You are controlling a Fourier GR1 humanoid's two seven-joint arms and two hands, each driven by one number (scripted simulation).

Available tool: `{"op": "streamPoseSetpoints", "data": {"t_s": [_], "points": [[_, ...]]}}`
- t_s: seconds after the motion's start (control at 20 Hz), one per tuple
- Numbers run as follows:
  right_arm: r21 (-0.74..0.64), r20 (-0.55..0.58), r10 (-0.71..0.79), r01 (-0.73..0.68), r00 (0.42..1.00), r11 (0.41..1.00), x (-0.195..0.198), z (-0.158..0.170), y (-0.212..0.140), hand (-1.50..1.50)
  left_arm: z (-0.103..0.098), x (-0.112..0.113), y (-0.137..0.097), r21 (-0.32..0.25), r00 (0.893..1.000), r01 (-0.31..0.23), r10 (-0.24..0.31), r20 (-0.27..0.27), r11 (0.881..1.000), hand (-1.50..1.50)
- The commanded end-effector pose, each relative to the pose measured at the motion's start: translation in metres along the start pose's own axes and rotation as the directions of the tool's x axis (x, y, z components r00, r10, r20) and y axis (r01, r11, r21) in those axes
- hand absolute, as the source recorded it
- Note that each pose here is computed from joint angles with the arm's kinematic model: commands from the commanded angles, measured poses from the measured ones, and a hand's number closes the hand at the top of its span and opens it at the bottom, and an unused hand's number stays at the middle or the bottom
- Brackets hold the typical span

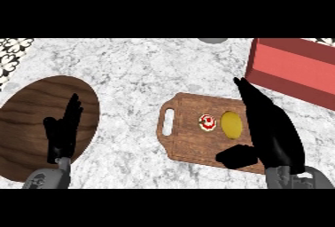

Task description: Pick the cupcake from the cutting board and place it in the cardboard box

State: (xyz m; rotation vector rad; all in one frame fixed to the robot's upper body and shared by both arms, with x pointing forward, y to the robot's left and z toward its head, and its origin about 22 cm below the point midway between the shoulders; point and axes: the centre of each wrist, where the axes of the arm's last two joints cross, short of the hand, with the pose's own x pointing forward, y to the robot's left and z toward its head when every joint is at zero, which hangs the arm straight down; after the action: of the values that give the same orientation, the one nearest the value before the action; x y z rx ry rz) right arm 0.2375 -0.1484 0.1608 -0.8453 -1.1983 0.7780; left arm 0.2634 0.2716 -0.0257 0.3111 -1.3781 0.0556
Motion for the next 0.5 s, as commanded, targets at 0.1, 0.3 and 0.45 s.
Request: {"op": "streamPoseSetpoints", "data": {"t_s": [0.1,0.3,0.45], "points": [[0.131,-0.185,0.121,-0.098,0.975,0.986,0.025,-0.015,0.011,-1.50,-0.002,0.003,0.001,-0.004,1.000,-0.016,0.016,0.011,1.000,0.00],[0.152,-0.192,0.104,-0.075,0.976,0.986,0.033,-0.016,0.029,-1.50,0.007,-0.011,-0.002,-0.008,1.000,-0.017,0.017,-0.008,1.000,0.00],[0.153,-0.203,0.092,-0.061,0.975,0.986,0.038,-0.026,0.039,-1.50,-0.011,0.004,0.017,0.002,1.000,-0.005,0.005,-0.002,1.000,0.00]]}}
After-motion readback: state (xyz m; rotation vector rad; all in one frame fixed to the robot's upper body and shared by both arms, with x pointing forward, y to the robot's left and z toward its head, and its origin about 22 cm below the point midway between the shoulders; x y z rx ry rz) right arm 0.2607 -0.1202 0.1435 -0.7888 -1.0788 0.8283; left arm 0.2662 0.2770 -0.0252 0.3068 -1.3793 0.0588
